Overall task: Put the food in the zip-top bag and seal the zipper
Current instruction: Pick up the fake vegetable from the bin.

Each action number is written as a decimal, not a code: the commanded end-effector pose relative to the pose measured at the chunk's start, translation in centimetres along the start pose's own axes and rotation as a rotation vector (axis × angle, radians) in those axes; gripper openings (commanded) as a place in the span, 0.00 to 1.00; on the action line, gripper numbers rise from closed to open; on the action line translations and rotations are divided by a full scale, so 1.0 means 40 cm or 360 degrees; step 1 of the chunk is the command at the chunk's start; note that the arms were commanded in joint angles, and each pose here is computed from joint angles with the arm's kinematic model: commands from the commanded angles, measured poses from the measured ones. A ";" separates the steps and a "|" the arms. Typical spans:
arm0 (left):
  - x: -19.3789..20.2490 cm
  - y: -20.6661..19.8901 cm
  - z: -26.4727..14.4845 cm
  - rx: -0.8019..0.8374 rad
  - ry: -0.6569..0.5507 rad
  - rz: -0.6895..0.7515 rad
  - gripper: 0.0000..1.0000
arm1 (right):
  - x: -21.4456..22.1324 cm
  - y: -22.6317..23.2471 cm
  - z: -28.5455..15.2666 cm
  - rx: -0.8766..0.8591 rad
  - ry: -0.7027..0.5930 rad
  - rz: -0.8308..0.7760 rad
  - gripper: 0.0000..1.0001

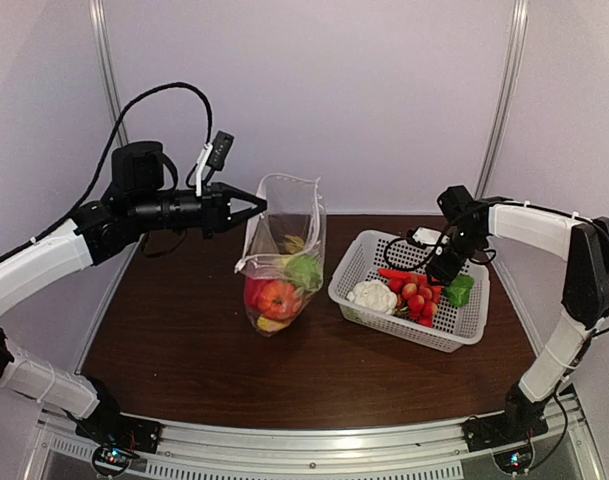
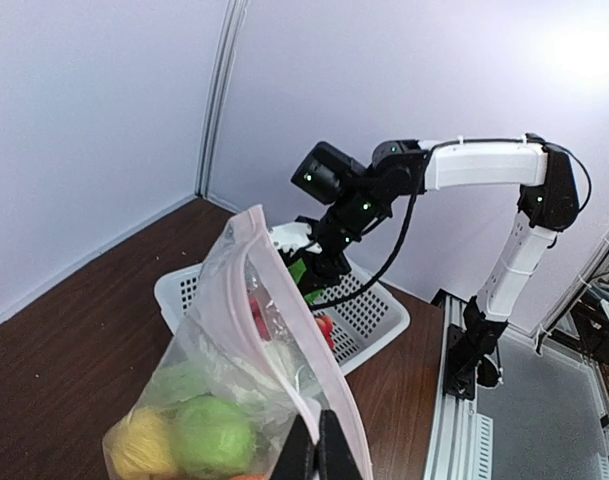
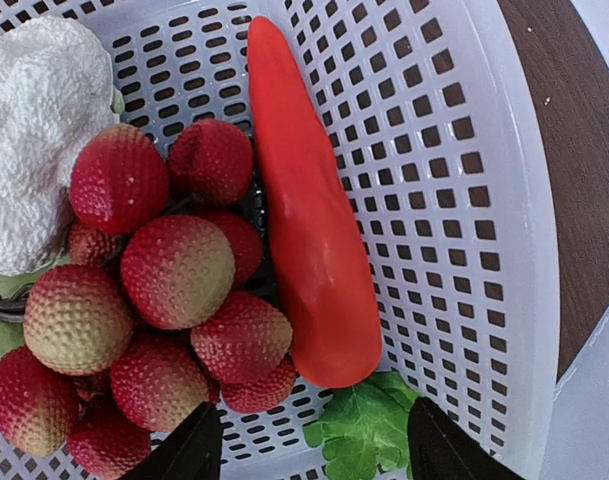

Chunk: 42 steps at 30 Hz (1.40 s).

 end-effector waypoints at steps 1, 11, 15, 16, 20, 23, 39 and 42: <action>-0.013 0.028 0.024 -0.0004 -0.0060 0.0012 0.00 | -0.020 -0.025 0.009 0.0056 -0.0032 -0.0030 0.64; 0.077 0.057 0.129 0.0117 0.0163 -0.0228 0.00 | -0.007 -0.031 0.105 0.0063 0.0081 -0.0090 0.58; 0.080 0.058 0.128 0.0107 0.0170 -0.0212 0.00 | -0.001 -0.029 0.139 0.0049 0.0119 -0.0108 0.59; 0.080 0.057 0.129 0.0115 0.0172 -0.0213 0.00 | 0.002 -0.029 0.149 0.0047 0.0137 -0.0107 0.60; 0.082 0.059 0.132 0.0122 0.0179 -0.0221 0.00 | 0.014 -0.022 0.173 0.0031 0.0176 -0.0102 0.66; 0.080 0.057 0.131 0.0126 0.0174 -0.0216 0.00 | 0.022 -0.020 0.178 0.0037 0.0189 -0.0085 0.63; 0.076 0.054 0.129 0.0131 0.0168 -0.0218 0.00 | 0.041 -0.024 -0.158 0.0250 -0.0011 0.0066 0.39; 0.079 0.057 0.130 0.0121 0.0164 -0.0227 0.00 | 0.039 -0.011 -0.245 0.0240 -0.0132 0.0056 0.38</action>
Point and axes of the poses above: each gripper's point midway between its finger pads, its own z axis out along the fingers, its own y axis along the line the jaws close on, x = y × z, the point moved 6 cm from there along -z, back along the fingers, and after that the axes turned 2 degrees about z, right-handed, at the moved point
